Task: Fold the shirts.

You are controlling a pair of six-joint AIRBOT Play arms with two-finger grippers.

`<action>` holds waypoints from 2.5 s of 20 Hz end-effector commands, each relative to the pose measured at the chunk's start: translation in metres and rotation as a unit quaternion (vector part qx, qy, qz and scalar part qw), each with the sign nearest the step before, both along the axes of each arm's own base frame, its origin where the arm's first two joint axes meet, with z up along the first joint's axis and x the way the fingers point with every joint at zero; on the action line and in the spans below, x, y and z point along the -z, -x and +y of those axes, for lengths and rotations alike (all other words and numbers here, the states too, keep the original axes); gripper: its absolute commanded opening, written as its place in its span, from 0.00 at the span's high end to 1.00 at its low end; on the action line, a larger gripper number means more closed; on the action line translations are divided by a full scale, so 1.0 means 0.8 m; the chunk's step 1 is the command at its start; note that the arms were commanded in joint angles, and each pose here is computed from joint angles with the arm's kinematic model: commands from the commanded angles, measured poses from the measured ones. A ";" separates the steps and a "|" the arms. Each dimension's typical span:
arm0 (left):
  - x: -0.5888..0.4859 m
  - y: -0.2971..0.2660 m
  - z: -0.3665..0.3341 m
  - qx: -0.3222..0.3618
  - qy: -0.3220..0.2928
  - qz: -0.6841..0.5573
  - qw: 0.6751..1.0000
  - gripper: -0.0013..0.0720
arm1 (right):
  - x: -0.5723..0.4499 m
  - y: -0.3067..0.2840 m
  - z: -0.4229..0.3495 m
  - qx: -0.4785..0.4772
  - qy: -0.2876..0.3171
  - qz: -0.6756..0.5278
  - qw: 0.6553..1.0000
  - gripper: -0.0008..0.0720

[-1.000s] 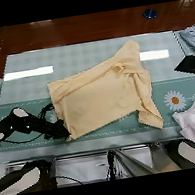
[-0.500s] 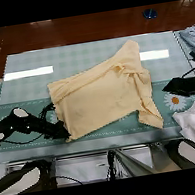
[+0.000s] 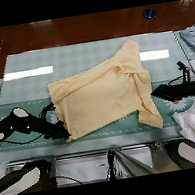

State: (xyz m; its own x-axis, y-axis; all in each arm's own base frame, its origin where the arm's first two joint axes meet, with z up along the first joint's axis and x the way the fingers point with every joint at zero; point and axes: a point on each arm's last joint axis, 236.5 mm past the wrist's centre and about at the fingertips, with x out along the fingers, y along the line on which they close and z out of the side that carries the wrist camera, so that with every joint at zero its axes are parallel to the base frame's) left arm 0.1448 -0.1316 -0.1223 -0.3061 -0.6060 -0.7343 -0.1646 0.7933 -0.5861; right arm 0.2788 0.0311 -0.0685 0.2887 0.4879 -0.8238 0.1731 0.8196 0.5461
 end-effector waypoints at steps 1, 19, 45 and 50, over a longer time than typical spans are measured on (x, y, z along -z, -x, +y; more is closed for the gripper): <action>0.017 -0.029 0.009 -0.025 -0.030 -0.046 0.998 0.94 | 0.024 -0.016 0.025 -0.002 -0.007 0.003 1.000 0.25; -0.207 -0.205 0.055 -0.039 -0.020 -0.301 0.953 0.95 | -0.224 -0.088 -0.035 0.028 0.031 -0.239 0.970 0.95; -0.754 0.064 0.106 -0.187 -0.242 -0.756 0.578 0.95 | -0.780 0.198 -0.017 0.176 0.304 -0.611 0.710 0.95; -0.651 0.033 0.115 -0.125 -0.264 -0.644 0.707 0.95 | -0.611 0.141 -0.018 0.046 0.292 -0.387 0.873 0.95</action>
